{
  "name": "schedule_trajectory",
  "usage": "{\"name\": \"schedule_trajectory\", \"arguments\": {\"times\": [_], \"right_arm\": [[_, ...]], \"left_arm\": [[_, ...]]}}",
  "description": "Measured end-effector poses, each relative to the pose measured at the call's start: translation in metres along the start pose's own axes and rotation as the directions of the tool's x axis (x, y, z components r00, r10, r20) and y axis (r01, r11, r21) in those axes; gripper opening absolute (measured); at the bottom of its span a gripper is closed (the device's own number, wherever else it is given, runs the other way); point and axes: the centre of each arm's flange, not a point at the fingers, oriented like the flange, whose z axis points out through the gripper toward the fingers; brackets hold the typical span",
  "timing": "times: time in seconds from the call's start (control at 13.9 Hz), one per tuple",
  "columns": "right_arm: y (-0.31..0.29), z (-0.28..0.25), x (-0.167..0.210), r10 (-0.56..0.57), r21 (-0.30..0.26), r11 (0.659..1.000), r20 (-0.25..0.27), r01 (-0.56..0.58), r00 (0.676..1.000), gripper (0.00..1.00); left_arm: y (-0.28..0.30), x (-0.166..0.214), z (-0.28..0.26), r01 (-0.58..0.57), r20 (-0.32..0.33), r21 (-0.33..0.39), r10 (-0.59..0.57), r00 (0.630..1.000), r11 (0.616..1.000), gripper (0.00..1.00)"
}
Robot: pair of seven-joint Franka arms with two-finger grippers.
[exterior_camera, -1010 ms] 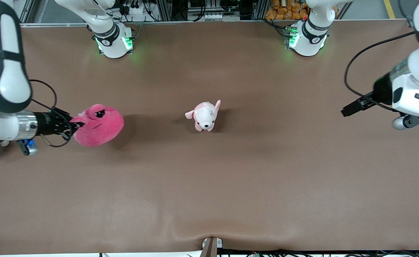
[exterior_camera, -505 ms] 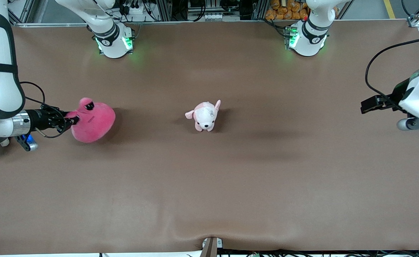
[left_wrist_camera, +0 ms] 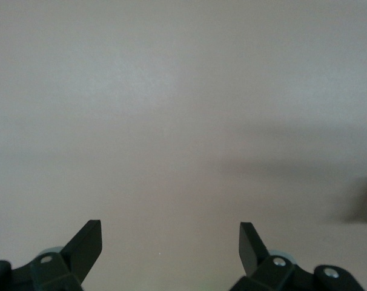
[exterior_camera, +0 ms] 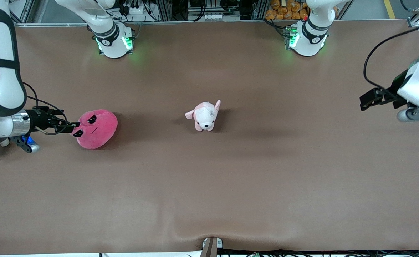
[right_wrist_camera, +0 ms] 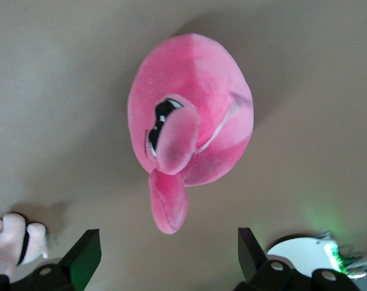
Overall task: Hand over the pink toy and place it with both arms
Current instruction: 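Open the right gripper and lift it away from the toy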
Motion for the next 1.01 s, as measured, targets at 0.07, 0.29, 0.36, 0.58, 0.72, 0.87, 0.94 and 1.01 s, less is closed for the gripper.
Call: {"name": "schedule_trajectory", "arguments": {"times": [0.07,0.29,0.36,0.58,0.72,0.87,0.94,1.01], "right_arm": [[-0.008,-0.009,-0.008,-0.043,-0.018,0.999,-0.017,0.043,0.999,1.00],[-0.037,-0.038,-0.044,-0.152,-0.068,0.987,-0.079,0.147,0.985,1.00],[-0.048,-0.049,-0.060,-0.191,-0.082,0.980,-0.108,0.183,0.976,1.00],[-0.057,-0.088,-0.104,-0.320,-0.100,0.947,-0.195,0.306,0.927,1.00],[-0.047,-0.115,-0.123,-0.395,-0.136,0.918,-0.253,0.372,0.883,1.00],[-0.035,-0.144,-0.138,-0.463,-0.188,0.886,-0.323,0.423,0.825,1.00],[-0.029,-0.161,-0.145,-0.492,-0.206,0.871,-0.351,0.447,0.797,1.00],[-0.024,-0.174,-0.152,-0.511,-0.215,0.860,-0.367,0.463,0.777,1.00]], "left_arm": [[0.001,-0.003,-0.007,0.000,-0.011,0.002,0.000,1.000,1.000,1.00],[0.002,-0.005,-0.013,-0.002,-0.018,0.004,0.002,1.000,1.000,1.00],[0.002,-0.006,-0.014,-0.002,-0.016,0.004,0.002,1.000,1.000,1.00],[0.004,-0.011,-0.027,-0.029,-0.032,0.012,0.029,0.999,1.000,1.00],[0.001,-0.020,-0.036,-0.042,-0.029,0.023,0.043,0.999,0.999,1.00],[-0.001,-0.029,-0.041,-0.036,-0.015,0.025,0.037,0.999,0.999,1.00],[-0.004,-0.033,-0.042,-0.028,-0.011,0.024,0.028,1.000,0.999,1.00],[-0.007,-0.037,-0.041,-0.008,-0.006,0.023,0.008,1.000,1.000,1.00]]}}
